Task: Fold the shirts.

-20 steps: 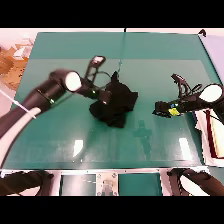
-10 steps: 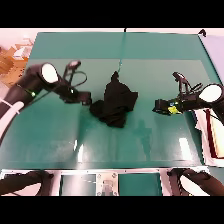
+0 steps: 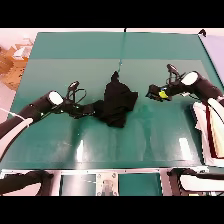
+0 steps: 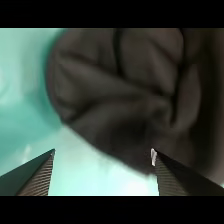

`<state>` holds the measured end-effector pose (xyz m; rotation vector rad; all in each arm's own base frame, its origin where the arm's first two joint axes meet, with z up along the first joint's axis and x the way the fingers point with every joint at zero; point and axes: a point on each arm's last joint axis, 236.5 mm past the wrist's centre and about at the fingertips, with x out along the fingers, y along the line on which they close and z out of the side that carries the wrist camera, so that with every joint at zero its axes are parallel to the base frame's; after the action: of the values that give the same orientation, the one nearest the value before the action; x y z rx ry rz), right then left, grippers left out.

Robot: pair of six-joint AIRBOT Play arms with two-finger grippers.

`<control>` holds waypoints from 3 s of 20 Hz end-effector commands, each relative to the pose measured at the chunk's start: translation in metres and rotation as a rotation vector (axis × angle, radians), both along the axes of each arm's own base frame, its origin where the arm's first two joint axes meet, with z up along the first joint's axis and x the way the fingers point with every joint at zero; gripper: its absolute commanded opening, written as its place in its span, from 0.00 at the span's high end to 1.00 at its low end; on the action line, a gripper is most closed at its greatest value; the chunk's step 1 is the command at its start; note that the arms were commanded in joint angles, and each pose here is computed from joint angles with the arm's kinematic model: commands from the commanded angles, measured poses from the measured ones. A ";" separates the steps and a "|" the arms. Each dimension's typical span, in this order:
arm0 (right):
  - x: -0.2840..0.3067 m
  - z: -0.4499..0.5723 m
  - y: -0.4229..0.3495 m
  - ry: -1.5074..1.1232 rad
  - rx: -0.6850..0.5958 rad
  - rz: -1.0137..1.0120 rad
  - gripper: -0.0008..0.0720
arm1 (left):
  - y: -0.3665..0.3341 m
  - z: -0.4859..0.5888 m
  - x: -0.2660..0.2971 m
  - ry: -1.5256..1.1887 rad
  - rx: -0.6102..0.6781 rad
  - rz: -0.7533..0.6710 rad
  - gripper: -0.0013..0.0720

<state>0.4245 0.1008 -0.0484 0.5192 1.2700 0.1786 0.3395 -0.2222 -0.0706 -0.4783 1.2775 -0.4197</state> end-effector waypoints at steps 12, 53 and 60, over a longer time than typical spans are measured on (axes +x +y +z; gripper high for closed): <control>0.038 -0.024 0.071 0.008 0.423 0.116 0.97 | 0.007 0.031 0.041 -0.125 -0.102 0.051 0.96; 0.083 0.065 -0.033 -0.408 0.059 0.030 0.49 | 0.021 0.134 0.214 -0.417 -0.037 -0.028 0.10; 0.016 0.051 -0.140 -0.200 0.161 -0.089 0.43 | 0.065 0.141 0.142 -0.114 -0.064 -0.214 0.96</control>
<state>0.4727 -0.0089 0.0212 0.5951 0.9542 0.2816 0.5188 -0.1705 0.0746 -0.3611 1.0456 -0.6080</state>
